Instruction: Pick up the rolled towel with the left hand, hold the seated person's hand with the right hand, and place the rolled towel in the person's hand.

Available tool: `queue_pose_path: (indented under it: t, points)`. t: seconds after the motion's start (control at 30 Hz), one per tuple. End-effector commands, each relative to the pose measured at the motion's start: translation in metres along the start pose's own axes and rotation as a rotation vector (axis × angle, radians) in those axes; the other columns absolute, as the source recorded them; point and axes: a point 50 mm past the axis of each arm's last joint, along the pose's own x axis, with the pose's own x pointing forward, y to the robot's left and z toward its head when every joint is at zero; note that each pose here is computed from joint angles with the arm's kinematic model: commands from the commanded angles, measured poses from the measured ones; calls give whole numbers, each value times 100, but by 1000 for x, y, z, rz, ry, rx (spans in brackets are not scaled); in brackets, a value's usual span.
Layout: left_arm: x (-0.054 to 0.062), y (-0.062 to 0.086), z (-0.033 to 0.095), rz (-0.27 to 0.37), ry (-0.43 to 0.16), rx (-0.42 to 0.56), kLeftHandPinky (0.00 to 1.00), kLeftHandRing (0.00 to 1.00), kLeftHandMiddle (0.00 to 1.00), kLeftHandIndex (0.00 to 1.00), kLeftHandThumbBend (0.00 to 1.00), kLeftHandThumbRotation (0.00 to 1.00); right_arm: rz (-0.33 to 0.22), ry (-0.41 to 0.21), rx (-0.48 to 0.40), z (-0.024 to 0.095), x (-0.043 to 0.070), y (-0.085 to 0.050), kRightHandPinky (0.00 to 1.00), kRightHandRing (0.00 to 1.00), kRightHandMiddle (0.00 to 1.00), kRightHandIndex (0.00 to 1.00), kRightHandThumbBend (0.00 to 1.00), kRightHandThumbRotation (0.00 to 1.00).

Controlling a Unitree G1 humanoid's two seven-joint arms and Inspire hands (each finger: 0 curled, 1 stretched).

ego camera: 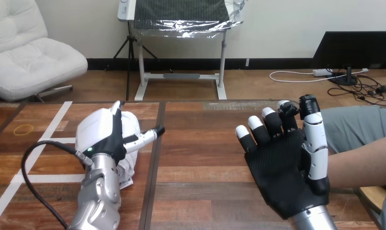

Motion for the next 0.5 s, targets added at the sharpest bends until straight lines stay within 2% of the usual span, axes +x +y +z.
queue_pose_path:
  t: [0.0,0.47]
  points:
    - [19,22,18,81,-44,61,88,88,93,93,89,71,-41,-34,69,-7,-11,-3,14,22,31,33,54,28]
    - [30,19,13,81,-4,274,92,91,95,95,90,75,-42,-40,68,-5,-12,-3,15,23,32,34,54,28]
